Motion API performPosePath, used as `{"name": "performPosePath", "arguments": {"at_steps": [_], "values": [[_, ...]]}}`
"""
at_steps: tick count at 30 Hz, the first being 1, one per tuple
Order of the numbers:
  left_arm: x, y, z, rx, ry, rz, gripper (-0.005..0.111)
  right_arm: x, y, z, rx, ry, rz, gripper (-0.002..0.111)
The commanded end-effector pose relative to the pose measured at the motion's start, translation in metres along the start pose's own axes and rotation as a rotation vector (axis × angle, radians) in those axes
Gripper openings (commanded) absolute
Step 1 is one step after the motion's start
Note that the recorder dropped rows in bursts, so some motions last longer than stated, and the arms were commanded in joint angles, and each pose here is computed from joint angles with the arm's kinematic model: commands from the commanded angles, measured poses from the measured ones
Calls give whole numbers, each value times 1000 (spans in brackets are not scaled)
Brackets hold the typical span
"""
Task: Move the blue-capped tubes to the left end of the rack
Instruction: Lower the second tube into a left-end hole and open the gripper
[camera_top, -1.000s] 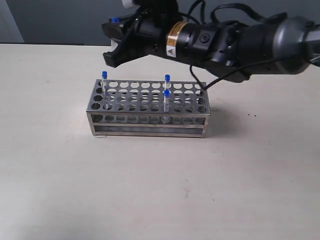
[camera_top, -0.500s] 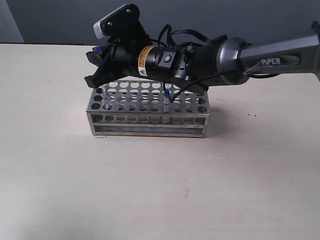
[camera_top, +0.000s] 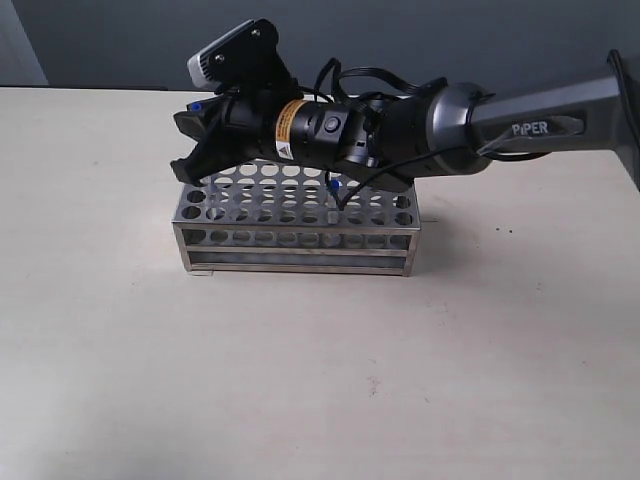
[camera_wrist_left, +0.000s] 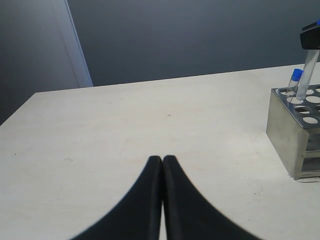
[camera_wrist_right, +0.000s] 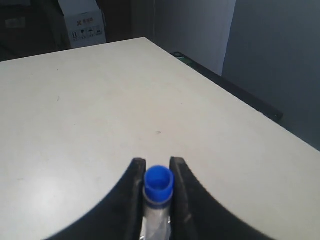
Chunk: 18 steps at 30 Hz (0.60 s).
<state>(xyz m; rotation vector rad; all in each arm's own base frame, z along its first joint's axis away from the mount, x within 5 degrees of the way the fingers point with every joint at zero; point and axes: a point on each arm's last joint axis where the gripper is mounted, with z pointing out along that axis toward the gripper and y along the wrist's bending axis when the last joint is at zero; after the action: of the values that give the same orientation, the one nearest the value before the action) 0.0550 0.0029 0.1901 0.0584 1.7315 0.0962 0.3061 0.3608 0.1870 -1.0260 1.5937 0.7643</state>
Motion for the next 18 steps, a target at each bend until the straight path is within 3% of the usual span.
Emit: {"name": "performPosePath", "arguments": {"at_steps": [1, 18], "values": [[-2, 0, 0, 8, -12, -3, 0, 4, 0, 6, -12, -9, 0, 0], [-2, 0, 0, 8, -12, -3, 0, 25, 0, 18, -42, 47, -13, 0]]}}
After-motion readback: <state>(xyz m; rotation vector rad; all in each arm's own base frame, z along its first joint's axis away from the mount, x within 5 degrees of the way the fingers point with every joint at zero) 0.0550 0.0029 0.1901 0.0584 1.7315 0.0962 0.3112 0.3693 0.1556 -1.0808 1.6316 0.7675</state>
